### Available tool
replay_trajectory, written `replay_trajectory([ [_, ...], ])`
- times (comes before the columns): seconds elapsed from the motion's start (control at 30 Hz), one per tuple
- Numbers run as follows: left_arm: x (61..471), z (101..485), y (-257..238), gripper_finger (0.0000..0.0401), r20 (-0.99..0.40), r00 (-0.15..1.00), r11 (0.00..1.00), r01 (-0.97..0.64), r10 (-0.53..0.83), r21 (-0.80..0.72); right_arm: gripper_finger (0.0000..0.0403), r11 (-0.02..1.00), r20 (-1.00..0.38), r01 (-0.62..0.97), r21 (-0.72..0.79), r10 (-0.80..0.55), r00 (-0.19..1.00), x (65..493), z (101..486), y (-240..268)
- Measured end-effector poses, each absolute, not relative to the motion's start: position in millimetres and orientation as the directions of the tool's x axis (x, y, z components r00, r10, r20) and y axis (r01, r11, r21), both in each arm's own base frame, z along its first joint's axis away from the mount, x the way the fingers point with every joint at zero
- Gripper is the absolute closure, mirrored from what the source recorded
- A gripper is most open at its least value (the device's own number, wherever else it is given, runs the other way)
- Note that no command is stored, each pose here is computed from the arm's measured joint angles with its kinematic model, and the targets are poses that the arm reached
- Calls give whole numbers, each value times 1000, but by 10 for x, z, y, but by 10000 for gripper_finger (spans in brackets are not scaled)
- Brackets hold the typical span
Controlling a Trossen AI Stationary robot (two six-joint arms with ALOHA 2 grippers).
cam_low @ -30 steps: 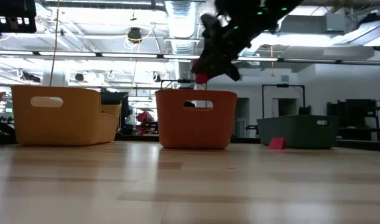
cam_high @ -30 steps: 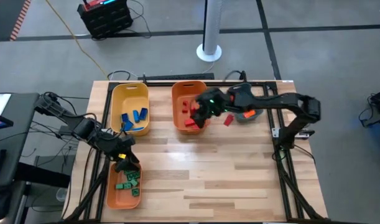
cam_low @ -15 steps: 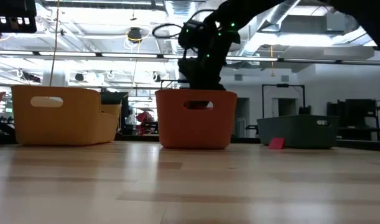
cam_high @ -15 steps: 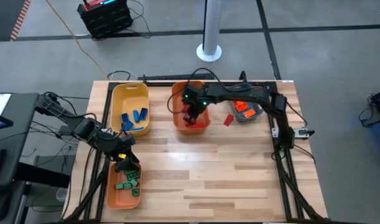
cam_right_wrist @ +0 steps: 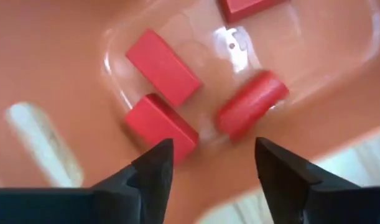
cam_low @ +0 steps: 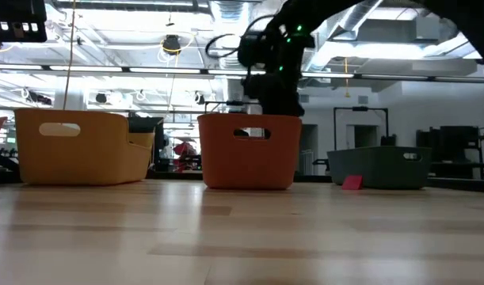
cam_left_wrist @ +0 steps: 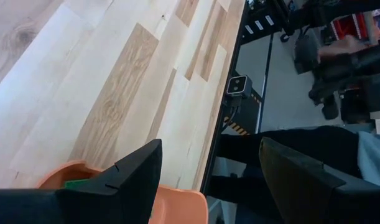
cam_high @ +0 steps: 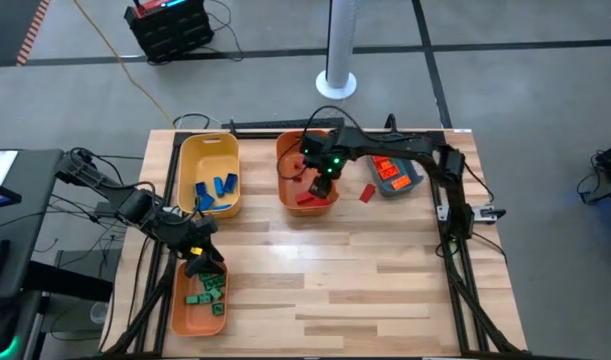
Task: Sort blocks
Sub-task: Put the red game piece into the top orange bin
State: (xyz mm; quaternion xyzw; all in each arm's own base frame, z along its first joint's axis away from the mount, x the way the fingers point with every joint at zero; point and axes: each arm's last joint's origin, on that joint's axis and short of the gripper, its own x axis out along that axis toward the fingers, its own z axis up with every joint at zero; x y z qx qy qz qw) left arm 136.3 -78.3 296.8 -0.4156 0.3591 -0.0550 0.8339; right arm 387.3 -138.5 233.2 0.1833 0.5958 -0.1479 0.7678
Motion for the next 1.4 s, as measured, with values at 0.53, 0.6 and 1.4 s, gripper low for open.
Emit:
replay_trajectory([
  [0.53, 1363, 2969, -784, 140, -553, 734, 619, -233, -394, -750, 188, 996, -998, 88, -9, -3, -66, 3251, 2448, -1396],
  [0.6, 1362, 2969, -785, 140, -553, 733, 617, -233, -397, -752, 197, 999, -999, 27, -17, -16, -35, 3202, 2404, -1339],
  [1.4, 1356, 2968, -794, 140, -554, 728, 595, -251, -405, -764, 168, 907, -986, -401, -128, -160, -47, 2797, 1783, -1031],
])
